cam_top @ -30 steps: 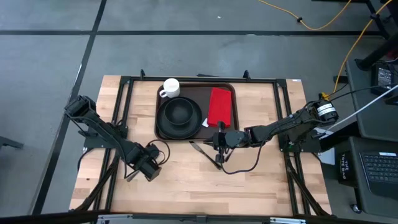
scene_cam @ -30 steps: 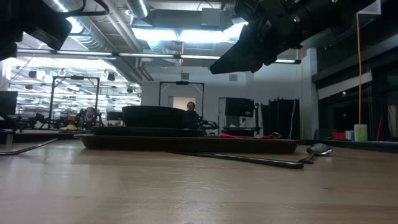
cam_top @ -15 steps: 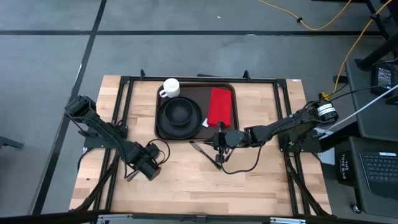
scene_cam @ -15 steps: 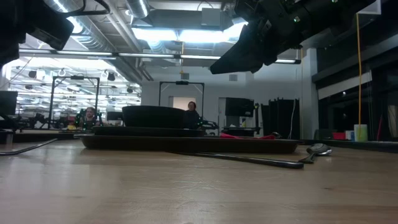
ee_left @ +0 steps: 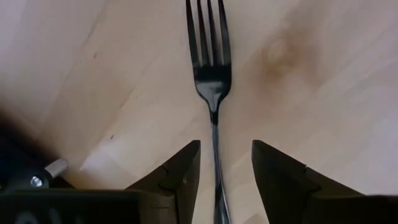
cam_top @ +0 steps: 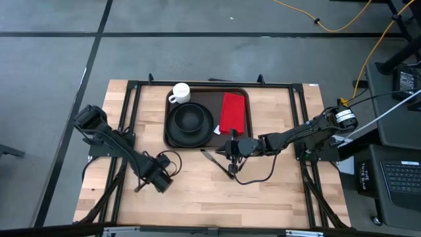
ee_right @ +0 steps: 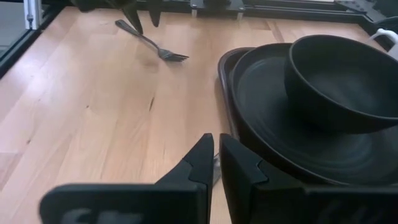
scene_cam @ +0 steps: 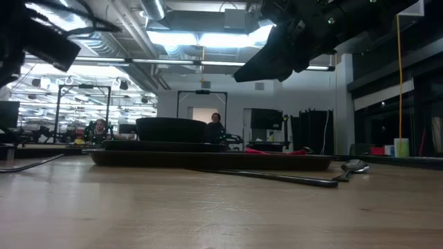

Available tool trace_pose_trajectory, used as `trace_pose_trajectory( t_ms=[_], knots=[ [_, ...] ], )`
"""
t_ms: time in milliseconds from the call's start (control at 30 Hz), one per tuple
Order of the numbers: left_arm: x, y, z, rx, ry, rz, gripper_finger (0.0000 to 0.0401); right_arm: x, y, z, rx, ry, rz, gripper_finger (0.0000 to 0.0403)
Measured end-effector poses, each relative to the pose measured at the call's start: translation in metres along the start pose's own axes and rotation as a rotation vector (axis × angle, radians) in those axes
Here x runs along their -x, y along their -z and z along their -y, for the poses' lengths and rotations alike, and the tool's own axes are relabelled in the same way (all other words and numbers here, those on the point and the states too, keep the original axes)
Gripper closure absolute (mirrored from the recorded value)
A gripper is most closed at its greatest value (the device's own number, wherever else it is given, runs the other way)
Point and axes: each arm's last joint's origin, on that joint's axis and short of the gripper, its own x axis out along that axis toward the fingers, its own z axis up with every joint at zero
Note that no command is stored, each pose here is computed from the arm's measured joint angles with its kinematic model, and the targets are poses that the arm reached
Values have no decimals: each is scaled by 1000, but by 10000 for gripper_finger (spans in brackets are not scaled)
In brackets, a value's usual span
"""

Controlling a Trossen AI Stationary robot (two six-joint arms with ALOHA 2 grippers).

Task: Set up tray
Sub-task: Put the black fork on top of the red table napkin on the brown serving tray

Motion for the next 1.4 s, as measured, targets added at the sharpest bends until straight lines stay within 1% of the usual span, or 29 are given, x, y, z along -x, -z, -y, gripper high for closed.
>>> trace_pose_trajectory(
  t_ms=[233,567,633,900,1067,1400],
  knots=[
    [-9,0,4,-30,-31,-26,262,0,0,0,0,0,0,370],
    [-11,-1,8,-24,-1,-17,262,0,0,0,-23,-3,0,370],
    [-15,0,7,-11,2,-16,262,0,0,-1,-23,-21,-1,370],
    [-37,2,-3,3,-4,-24,262,0,0,-1,-23,-23,-1,370],
    [-44,1,-7,-7,21,-67,262,0,0,-1,-23,-23,-1,370],
    [-45,-2,-6,-46,42,-66,263,0,0,-1,-22,-23,3,370]
  ],
)
